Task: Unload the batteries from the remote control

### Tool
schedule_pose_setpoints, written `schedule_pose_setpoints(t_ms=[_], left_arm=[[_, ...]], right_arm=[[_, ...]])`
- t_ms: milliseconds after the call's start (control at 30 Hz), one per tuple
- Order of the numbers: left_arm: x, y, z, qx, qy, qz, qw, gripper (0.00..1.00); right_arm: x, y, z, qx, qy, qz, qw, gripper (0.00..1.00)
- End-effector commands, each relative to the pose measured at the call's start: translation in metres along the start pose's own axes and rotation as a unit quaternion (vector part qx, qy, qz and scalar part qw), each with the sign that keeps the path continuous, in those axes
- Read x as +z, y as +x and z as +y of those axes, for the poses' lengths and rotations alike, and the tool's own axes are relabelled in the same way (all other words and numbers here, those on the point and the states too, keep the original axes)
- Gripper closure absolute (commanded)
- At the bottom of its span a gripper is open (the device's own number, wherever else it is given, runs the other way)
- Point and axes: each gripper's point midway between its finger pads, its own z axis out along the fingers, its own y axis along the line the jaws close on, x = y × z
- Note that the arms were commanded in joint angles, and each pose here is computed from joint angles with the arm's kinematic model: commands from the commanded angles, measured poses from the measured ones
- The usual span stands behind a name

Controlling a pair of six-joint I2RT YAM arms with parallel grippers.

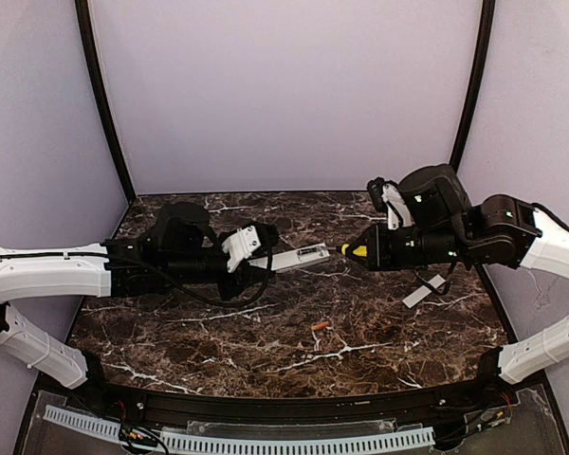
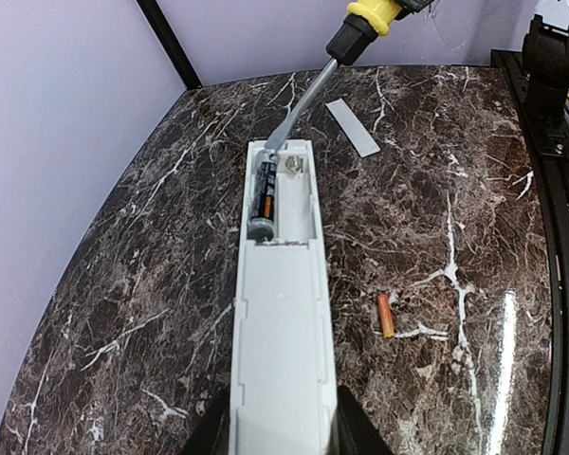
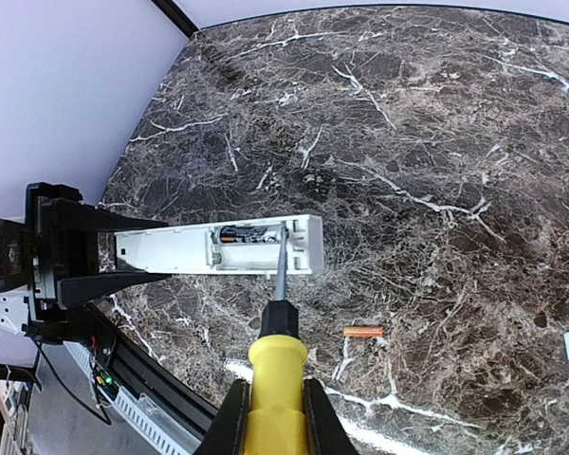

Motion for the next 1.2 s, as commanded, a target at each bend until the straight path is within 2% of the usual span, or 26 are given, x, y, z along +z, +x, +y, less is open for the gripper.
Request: schedule_pose_setpoints(t_ms=[0, 400, 867, 1167], left_arm=[[-0.007, -0.021, 0.008, 0.008, -0.017, -0.029, 0.999, 1.0], [-0.007, -0.022, 0.012, 0.002, -0.025, -0.031, 0.999, 1.0], [-0.006, -0.025, 0.011, -0.011, -0.025, -0.038, 0.999, 1.0], [-0.002, -0.023, 0.019, -0.024, -0.043, -0.029, 0.998, 1.0]], right_arm=[[-0.008, -0.008, 0.023, 0.009, -0.058, -0.011, 0.998, 1.0], [-0.009, -0.012, 0.014, 0.021, -0.035, -0.023, 0.999, 1.0], [0.004, -0.008, 0.016, 0.013, -0.025, -0.006, 1.0, 1.0], [-0.011, -0.018, 0.015, 0.017, -0.019, -0.023, 0.999, 1.0]])
